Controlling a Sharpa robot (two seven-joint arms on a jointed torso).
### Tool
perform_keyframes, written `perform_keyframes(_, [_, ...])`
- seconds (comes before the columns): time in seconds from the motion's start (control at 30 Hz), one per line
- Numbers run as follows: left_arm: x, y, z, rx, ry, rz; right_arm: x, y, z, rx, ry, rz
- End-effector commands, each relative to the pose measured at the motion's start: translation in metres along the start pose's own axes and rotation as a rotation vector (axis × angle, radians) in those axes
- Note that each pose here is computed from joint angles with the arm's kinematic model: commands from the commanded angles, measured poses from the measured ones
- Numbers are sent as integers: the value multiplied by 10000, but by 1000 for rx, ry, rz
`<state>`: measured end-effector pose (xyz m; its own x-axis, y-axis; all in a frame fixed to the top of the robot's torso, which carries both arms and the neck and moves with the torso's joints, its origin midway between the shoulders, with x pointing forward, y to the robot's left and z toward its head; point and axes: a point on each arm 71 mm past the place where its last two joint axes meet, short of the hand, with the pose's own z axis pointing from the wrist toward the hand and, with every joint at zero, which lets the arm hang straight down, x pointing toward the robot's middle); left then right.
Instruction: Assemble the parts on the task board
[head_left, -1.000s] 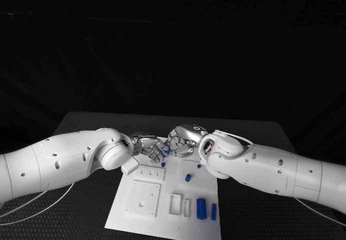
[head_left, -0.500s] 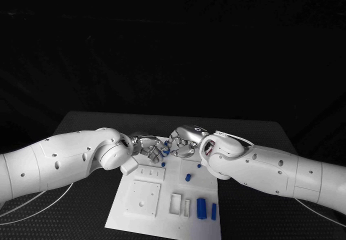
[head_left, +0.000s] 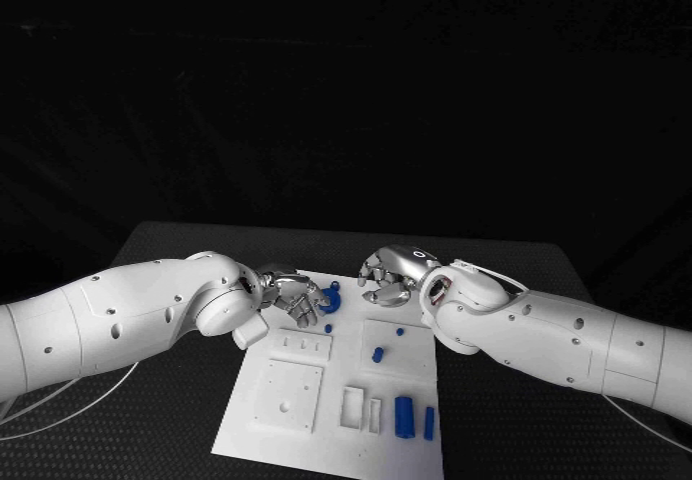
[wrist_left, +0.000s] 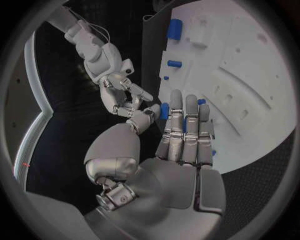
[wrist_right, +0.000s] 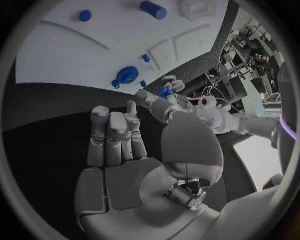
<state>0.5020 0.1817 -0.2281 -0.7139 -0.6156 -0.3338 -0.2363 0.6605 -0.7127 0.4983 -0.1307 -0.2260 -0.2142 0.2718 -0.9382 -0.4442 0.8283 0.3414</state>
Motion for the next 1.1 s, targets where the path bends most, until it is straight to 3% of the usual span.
perform_keyframes(0.03, [-15,24,4,-36,18,143,-79,-147,1,37,-42,85])
perform_keyframes(0.3, [-110,41,36,-96,9,238,-336,-485,-12,104,-114,116])
perform_keyframes(0.5, [-148,7,72,-165,-7,348,-575,-723,-16,161,-165,148])
perform_keyframes(0.63, [-157,-63,76,-218,-3,433,-734,-922,-11,221,-210,230])
perform_keyframes(0.87, [-180,-211,82,-235,-63,593,-863,-1191,2,283,-253,362])
perform_keyframes(1.1, [-81,-287,146,-237,-63,653,-906,-1293,54,299,-282,507])
